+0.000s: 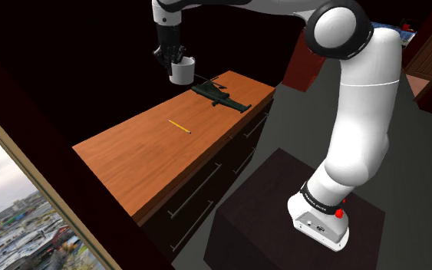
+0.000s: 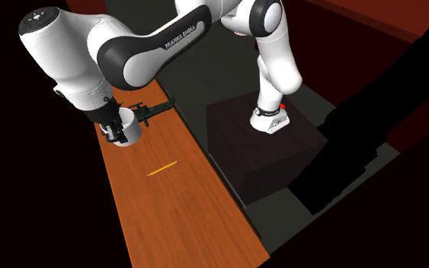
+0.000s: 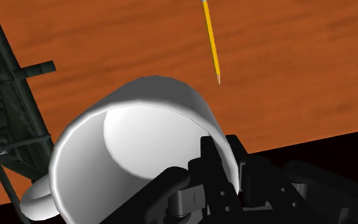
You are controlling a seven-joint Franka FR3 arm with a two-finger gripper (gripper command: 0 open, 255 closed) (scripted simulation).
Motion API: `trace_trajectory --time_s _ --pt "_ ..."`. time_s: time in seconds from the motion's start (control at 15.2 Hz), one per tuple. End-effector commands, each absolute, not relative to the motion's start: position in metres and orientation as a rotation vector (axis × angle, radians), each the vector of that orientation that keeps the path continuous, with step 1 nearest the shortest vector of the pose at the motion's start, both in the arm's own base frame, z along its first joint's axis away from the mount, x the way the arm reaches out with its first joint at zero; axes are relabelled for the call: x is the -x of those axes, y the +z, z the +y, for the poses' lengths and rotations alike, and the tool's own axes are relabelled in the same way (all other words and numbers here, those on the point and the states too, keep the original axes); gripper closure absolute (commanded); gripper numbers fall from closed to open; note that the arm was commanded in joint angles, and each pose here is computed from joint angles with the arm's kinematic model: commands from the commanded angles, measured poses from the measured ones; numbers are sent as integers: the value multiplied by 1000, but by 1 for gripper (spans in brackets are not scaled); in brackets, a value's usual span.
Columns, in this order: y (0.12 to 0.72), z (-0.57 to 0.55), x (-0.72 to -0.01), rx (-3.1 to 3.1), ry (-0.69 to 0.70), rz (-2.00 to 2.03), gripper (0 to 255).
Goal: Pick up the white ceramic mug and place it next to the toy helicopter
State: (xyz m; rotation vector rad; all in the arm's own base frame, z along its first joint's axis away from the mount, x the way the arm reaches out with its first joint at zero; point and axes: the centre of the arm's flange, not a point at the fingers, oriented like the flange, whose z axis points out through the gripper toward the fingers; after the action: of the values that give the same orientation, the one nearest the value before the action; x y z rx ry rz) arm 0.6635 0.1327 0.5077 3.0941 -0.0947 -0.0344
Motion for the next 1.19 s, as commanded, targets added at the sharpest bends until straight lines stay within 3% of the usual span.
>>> trace_trajectory --time_s 0.0,0.33,1.12 --pt "506 109 -681 -3094 -33 -92 255" --pt "506 41 -715 -3094 -33 -92 255" --pt "443 41 -715 -3094 -33 -92 255"
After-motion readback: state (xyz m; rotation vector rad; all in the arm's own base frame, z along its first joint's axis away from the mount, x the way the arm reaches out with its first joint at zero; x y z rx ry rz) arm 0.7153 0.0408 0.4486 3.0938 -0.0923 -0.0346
